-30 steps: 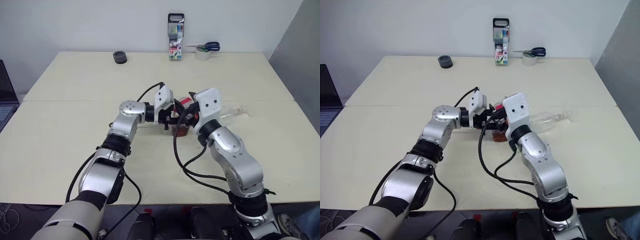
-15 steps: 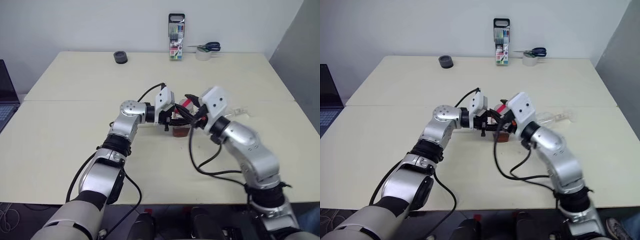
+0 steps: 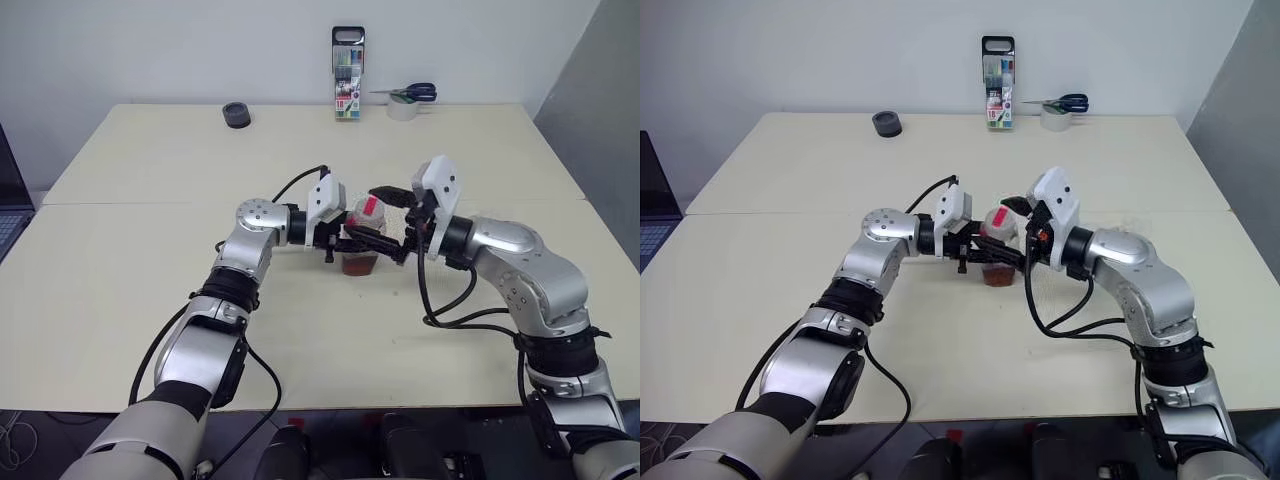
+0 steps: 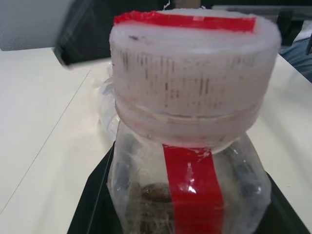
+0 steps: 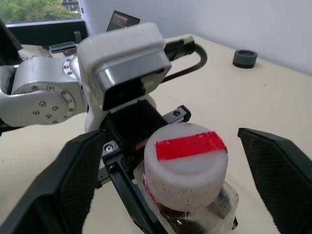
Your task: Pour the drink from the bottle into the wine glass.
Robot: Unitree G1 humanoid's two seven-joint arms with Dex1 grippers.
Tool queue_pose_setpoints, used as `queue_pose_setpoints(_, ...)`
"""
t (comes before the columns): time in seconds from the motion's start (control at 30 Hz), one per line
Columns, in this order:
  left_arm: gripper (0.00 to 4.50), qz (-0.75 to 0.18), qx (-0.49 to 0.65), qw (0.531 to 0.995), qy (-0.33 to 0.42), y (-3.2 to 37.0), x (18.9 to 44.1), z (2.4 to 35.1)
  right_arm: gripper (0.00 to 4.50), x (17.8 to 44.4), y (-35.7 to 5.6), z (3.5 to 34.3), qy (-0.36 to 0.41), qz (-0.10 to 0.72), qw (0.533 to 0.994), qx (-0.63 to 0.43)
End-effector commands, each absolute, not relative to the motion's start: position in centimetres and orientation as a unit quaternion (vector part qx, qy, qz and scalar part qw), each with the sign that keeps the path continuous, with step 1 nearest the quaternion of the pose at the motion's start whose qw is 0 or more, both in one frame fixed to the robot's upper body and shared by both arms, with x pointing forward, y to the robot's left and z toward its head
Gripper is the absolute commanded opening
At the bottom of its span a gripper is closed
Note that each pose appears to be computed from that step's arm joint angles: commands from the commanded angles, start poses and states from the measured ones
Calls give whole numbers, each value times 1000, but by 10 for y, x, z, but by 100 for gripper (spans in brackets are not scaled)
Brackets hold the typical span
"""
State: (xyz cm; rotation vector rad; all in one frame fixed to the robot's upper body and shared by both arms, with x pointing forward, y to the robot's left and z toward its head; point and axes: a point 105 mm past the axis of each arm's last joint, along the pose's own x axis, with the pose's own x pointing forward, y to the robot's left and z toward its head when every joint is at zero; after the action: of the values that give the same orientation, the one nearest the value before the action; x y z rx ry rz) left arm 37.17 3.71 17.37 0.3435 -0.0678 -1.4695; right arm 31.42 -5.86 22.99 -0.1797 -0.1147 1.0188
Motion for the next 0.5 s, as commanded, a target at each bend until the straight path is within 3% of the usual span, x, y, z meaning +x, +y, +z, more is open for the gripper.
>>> queue_pose_setpoints(0.03, 171, -674, 149, 721, -61, 36, 370, 197, 450, 298, -56, 243, -102, 468, 871, -110)
queue_pose_setpoints(0.5, 171, -689, 152, 707, -53, 35, 367, 196, 450, 324, -71, 240, -119, 370, 911, -136)
